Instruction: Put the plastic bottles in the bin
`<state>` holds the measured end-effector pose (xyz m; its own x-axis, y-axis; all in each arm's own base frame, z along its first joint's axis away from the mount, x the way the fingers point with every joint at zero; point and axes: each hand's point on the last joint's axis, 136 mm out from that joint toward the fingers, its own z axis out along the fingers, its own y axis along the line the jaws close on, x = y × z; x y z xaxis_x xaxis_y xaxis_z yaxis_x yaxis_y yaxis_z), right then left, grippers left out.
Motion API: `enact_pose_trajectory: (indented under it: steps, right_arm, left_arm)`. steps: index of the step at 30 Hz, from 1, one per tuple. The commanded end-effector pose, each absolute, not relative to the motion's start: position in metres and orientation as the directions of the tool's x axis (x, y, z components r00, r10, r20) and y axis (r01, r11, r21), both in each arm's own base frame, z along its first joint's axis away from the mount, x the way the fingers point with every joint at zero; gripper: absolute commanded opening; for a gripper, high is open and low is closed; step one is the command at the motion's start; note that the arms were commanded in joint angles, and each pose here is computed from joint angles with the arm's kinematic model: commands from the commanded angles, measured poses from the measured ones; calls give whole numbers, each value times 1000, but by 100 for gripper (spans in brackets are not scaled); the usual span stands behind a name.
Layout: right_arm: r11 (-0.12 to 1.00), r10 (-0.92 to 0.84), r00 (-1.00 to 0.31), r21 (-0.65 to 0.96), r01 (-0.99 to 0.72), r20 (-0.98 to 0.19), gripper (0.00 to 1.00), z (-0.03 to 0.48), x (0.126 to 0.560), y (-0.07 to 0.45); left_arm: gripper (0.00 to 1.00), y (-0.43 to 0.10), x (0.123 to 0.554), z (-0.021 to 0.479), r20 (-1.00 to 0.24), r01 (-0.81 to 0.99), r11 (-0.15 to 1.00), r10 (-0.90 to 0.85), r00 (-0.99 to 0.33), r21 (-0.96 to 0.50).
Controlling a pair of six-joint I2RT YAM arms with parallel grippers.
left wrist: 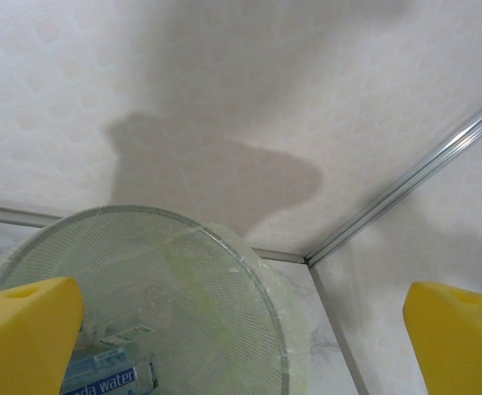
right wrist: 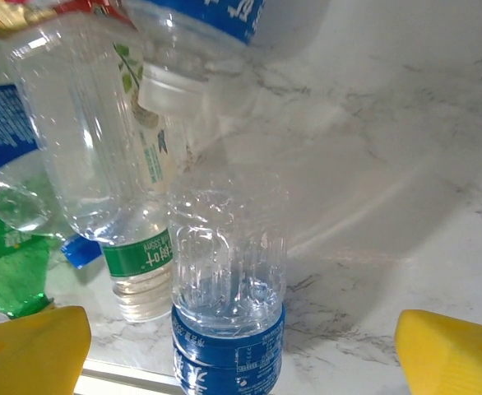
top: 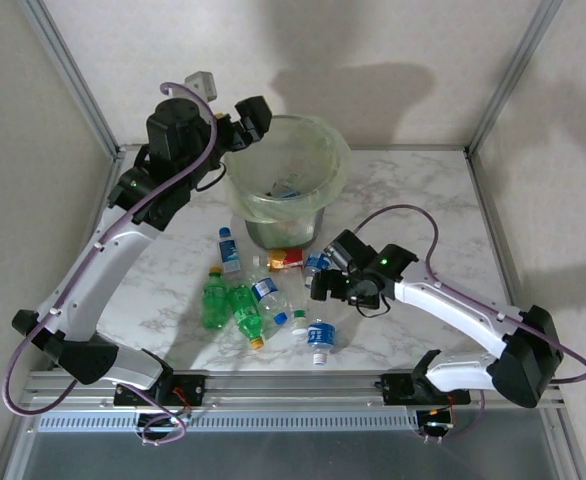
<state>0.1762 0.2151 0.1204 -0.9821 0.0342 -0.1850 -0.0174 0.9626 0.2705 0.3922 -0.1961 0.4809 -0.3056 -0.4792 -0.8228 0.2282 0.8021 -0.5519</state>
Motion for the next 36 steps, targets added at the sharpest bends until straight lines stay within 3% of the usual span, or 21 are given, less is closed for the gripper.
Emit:
enact_pose_trajectory:
  steps: [1,17,36]
  right_arm:
    - [970,-1,-993,240,-30,-120,94,101,160,217]
    - [976,-106,-994,192,-106,-15,90,61,133,232]
    - [993,-90,-996,80,-89,9,86,24,142,229]
  left_arm:
    - [99,-194,390,488,-816,250,784,-497,-296,-568]
    - [97,-192,392,480,-807,246,778,-501,-314,-578]
    - [96,-192,392,475,-796,250,767,-507,-330,-591]
